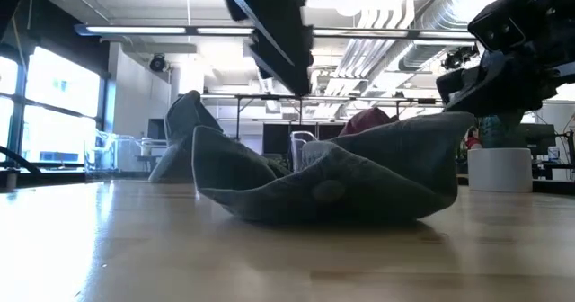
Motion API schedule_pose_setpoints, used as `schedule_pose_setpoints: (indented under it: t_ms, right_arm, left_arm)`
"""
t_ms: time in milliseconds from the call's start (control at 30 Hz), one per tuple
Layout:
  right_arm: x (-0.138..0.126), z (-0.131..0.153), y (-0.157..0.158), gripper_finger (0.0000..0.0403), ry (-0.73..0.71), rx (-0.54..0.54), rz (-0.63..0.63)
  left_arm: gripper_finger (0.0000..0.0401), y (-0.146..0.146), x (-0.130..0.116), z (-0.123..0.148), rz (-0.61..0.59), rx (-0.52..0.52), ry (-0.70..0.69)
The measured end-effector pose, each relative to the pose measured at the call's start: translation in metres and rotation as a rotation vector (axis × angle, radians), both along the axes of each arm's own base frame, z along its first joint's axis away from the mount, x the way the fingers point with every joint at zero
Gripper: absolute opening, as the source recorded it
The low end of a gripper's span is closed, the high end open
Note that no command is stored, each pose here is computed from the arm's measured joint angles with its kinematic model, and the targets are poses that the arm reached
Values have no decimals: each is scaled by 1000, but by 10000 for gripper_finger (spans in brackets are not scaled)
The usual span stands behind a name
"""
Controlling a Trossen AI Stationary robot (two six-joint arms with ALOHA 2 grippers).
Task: Pick & Place hat
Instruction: Put the black cap into the left transparent bin
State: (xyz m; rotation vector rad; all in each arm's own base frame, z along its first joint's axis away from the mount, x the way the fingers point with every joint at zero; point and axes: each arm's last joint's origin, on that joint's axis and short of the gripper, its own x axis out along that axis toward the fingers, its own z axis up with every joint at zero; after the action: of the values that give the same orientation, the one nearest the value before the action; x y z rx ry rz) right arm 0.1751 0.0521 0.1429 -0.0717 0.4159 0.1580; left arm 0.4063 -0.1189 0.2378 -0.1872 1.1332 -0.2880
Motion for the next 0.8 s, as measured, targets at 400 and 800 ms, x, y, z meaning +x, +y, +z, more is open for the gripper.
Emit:
schedule_pose_setpoints:
  t_ms: [400, 800]
  right_arm:
    - [-1, -3, 0, 6, 33, -9, -2]
    - [0, 5, 9, 3, 20, 40, 50]
  left_arm:
    - [125, -5, 63, -76, 169, 122, -314]
    - [89, -2, 41, -15, 263, 231, -365]
